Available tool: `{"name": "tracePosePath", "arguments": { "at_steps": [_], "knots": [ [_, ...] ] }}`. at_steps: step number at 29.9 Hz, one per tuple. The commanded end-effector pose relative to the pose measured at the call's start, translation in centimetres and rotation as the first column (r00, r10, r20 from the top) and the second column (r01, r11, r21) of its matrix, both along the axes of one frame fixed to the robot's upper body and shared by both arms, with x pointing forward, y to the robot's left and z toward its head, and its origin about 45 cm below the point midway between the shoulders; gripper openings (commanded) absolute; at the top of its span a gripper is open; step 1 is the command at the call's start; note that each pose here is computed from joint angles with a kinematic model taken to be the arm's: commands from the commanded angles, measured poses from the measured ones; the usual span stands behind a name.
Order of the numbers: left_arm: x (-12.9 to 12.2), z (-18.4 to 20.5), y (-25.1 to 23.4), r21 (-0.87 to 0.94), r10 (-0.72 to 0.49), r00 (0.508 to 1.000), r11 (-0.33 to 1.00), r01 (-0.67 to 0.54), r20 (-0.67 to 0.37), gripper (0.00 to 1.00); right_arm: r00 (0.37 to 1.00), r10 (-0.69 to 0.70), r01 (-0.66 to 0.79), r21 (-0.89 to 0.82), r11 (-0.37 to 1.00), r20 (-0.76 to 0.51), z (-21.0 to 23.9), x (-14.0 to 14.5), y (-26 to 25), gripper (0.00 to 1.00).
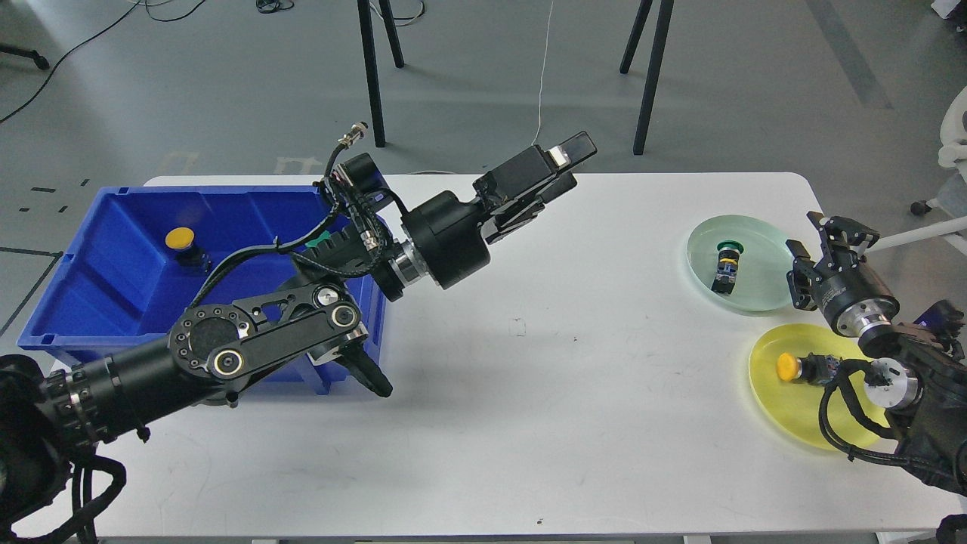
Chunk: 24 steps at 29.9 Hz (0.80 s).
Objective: Pass button and place on color plate
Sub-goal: 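Carry the button with the right gripper and release it on the pale green plate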
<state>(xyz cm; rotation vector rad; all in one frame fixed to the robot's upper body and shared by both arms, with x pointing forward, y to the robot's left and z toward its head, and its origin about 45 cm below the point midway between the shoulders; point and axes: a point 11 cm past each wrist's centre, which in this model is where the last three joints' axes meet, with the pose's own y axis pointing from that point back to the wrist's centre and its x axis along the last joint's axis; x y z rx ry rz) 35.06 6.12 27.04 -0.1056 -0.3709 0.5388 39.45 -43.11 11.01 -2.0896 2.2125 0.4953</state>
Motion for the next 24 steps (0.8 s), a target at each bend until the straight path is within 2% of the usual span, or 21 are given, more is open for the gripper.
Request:
{"name": "tracePosePath", "arguments": {
  "at_steps": [1, 4, 6, 9, 12, 14, 16, 19, 24],
  "knots": [
    [0.0, 0.0, 0.0, -0.003, 0.002, 1.000, 1.000, -0.002, -0.001, 0.94, 0.991, -0.067, 0.048, 0.165, 0.985, 0.114, 2.1, 0.8, -0.5, 0.69],
    [0.6, 0.4, 0.7, -0.042, 0.038, 0.999, 0.998, -0.039, -0.018, 0.94, 0.968, -0.144, 0.087, 0.266, 0.960, 0.205, 4.6, 1.9, -1.2, 0.83],
    [1.9, 0.9, 2.6, -0.125, 0.119, 0.990, 0.984, -0.127, -0.071, 0.94, 0.947, -0.156, 0.063, 0.313, 0.948, 0.281, 7.4, 2.7, -1.7, 0.96],
    [4.0, 1.2, 7.4, -0.250, 0.262, 0.947, 0.920, -0.303, -0.184, 0.95, 0.898, -0.065, -0.096, 0.338, 0.936, 0.436, 13.9, 3.9, -0.3, 0.97],
    [6.0, 0.5, 14.7, -0.267, 0.401, 0.882, 0.847, -0.459, -0.246, 0.96, 0.830, 0.081, -0.291, 0.306, 0.906, 0.551, 19.7, 3.3, 2.9, 0.99],
    [6.5, 1.1, 18.2, -0.312, 0.384, 0.878, 0.829, -0.464, -0.286, 0.96, 0.780, 0.157, -0.402, 0.293, 0.867, 0.606, 22.4, 2.7, 5.8, 0.99],
    [6.2, 2.3, 22.1, -0.416, 0.305, 0.890, 0.800, -0.433, -0.340, 0.98, 0.751, 0.173, -0.447, 0.297, 0.844, 0.638, 23.6, 2.5, 7.1, 0.99],
    [5.7, 3.8, 25.5, -0.561, 0.220, 0.904, 0.723, -0.403, -0.366, 0.98, 0.752, 0.160, -0.463, 0.340, 0.819, 0.639, 22.6, 2.8, 8.8, 0.99],
    [5.5, 3.6, 25.9, -0.562, 0.227, 0.900, 0.716, -0.413, -0.372, 0.99, 0.786, 0.122, -0.427, 0.389, 0.816, 0.607, 20.2, 2.7, 8.7, 0.99]
  ]
}}
